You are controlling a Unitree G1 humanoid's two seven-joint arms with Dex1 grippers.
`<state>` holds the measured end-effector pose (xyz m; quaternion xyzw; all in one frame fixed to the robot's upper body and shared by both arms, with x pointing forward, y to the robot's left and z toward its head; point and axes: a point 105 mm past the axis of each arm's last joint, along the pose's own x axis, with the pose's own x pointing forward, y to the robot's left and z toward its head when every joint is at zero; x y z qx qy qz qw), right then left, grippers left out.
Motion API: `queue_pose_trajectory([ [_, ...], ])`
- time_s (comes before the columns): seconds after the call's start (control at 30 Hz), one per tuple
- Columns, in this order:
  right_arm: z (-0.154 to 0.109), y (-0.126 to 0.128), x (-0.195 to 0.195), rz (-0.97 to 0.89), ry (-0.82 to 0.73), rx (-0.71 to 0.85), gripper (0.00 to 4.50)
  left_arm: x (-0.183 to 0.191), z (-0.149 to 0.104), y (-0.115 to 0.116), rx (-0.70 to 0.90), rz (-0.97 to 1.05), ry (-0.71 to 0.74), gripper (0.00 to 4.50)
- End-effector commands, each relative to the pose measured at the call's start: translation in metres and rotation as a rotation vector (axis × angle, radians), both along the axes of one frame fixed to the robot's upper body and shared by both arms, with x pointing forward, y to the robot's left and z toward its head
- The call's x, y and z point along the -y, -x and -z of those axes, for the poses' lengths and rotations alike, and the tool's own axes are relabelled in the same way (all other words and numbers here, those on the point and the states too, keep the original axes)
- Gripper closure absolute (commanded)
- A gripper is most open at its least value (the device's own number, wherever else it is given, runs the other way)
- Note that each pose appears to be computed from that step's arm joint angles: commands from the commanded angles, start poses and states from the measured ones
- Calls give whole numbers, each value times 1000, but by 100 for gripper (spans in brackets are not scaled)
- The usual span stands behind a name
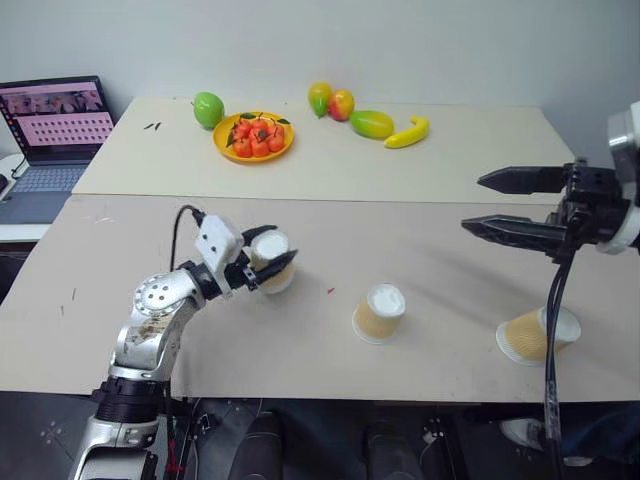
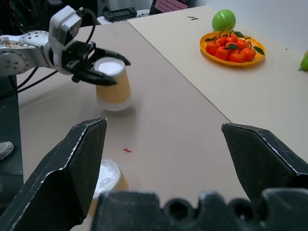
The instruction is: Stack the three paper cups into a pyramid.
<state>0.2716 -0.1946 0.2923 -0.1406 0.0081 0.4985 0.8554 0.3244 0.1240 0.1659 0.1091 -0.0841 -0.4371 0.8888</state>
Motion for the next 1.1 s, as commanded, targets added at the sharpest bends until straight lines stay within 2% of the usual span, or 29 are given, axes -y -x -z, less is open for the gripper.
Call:
queue_pose_trajectory([
  [0.03,-13,10,2,13,-6,62,0,23,-2,8,24,112,-6,164],
  [0.27,-14,20,6,66,-11,71,0,51,17,19,-26,201,17,164],
  [0.5,-14,29,10,112,-4,73,0,70,19,23,-43,282,36,164],
  [0.77,-13,33,11,124,-5,64,0,73,20,28,-46,326,27,164],
  [0.93,0,40,8,67,38,-34,0,76,19,33,-71,335,51,164],
  [1.1,3,38,6,53,52,-49,0,82,18,41,-74,380,52,164],
])
